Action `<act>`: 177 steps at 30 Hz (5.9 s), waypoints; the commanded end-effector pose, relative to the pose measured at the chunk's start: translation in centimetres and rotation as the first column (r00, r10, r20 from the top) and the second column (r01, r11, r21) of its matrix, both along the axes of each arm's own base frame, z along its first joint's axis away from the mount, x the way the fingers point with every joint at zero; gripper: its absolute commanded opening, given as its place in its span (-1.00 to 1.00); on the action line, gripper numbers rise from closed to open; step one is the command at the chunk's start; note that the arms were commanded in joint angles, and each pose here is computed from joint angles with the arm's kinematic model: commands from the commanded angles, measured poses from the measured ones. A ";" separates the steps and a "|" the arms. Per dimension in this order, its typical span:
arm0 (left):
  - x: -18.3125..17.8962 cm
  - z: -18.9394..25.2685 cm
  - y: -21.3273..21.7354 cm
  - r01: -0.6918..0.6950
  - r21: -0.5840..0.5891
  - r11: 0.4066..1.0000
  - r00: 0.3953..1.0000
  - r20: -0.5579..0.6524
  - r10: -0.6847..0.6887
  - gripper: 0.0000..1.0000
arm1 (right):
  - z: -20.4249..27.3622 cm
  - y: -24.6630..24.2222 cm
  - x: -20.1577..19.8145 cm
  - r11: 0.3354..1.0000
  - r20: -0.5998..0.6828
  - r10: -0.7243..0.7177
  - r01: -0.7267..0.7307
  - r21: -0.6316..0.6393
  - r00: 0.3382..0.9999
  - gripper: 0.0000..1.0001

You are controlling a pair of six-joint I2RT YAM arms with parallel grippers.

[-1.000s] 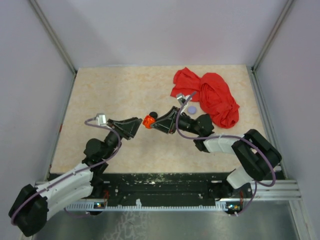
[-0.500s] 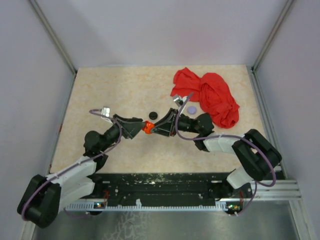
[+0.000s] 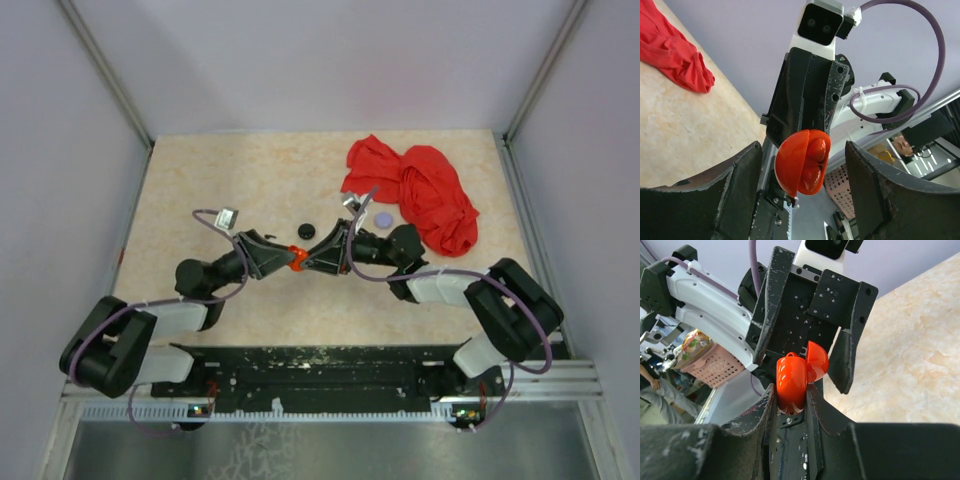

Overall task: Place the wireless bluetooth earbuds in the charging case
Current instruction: Close the charging case, then place the charging case at the center of the board, then pick up the charging case at the center of the board.

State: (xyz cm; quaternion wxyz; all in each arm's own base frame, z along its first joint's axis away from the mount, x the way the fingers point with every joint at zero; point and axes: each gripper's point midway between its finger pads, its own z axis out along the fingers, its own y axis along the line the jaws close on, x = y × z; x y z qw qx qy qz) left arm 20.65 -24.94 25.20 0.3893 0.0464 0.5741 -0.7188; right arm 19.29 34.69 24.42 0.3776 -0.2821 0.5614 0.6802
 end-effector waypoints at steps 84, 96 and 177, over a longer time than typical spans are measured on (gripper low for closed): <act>6.9 -10.3 9.8 -0.603 0.624 0.498 0.776 0.314 0.547 0.95 | -21.1 -25.1 15.2 0.362 -0.247 -0.928 0.521 -0.774 0.278 0.14; 7.2 -11.1 10.1 -0.591 0.644 0.485 0.767 0.264 0.584 0.96 | -15.6 -23.1 14.1 0.254 0.027 -0.908 0.599 -0.759 0.419 0.49; 5.2 -9.0 3.4 -0.093 0.532 0.842 0.978 -0.110 0.177 0.73 | -8.0 0.3 7.5 0.743 0.721 -0.179 0.573 -0.347 0.669 -0.18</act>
